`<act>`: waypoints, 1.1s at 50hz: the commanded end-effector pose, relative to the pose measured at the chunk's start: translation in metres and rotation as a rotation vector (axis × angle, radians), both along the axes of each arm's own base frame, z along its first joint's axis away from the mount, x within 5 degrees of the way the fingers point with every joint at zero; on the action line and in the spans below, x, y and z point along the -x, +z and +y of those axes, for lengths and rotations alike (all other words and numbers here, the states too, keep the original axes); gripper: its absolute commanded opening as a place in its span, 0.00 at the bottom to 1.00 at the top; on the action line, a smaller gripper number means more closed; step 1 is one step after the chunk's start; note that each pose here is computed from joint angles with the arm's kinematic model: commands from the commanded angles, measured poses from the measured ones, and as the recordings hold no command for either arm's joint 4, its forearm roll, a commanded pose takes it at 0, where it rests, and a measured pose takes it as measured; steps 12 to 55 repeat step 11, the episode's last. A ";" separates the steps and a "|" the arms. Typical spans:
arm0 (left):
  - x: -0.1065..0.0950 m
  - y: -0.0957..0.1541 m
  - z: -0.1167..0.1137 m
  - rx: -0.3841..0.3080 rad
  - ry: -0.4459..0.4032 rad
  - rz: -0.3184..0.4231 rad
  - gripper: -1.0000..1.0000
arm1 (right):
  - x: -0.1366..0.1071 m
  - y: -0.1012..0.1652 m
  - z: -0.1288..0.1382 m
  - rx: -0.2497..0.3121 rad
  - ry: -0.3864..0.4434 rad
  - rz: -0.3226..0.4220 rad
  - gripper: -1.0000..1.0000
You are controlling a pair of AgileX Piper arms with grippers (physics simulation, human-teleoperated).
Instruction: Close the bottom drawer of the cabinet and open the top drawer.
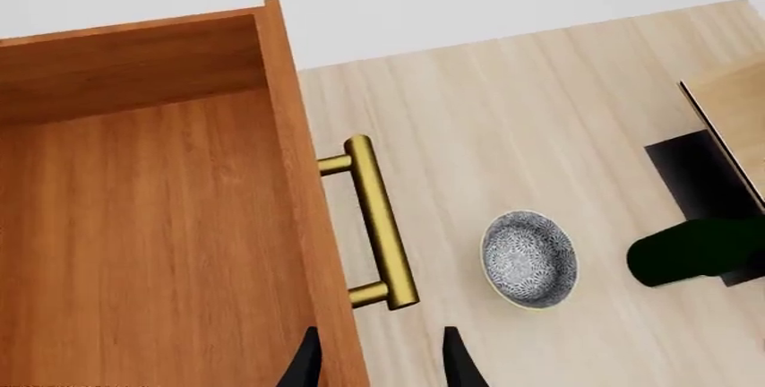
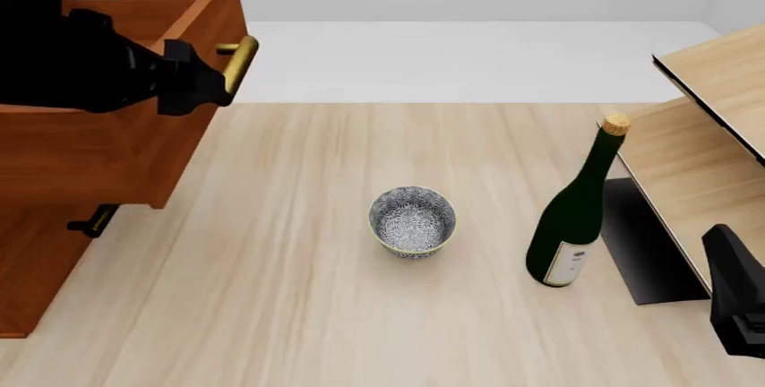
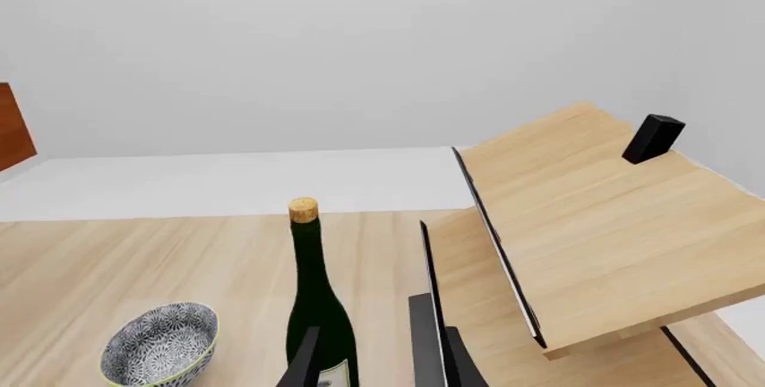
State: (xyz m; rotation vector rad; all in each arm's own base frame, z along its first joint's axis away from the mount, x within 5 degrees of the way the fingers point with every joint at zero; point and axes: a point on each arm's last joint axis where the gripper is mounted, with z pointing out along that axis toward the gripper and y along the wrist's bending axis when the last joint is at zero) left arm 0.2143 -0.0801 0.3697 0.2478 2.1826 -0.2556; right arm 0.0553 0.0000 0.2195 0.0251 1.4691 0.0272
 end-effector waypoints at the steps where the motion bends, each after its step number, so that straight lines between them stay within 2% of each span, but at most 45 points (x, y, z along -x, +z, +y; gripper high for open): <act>1: -0.001 -0.007 -0.023 0.020 -0.085 0.031 1.00 | 0.000 0.000 0.000 0.004 0.002 0.000 1.00; 8: 0.000 -0.006 -0.026 0.029 -0.094 0.029 1.00 | 0.000 0.000 0.000 0.005 0.003 0.000 1.00; 11: 0.005 0.003 -0.029 0.047 -0.106 0.014 1.00 | 0.000 0.000 0.000 0.006 0.004 0.000 1.00; 55: 0.005 0.003 -0.029 0.047 -0.106 0.014 1.00 | 0.000 0.000 0.000 0.006 0.004 0.000 1.00</act>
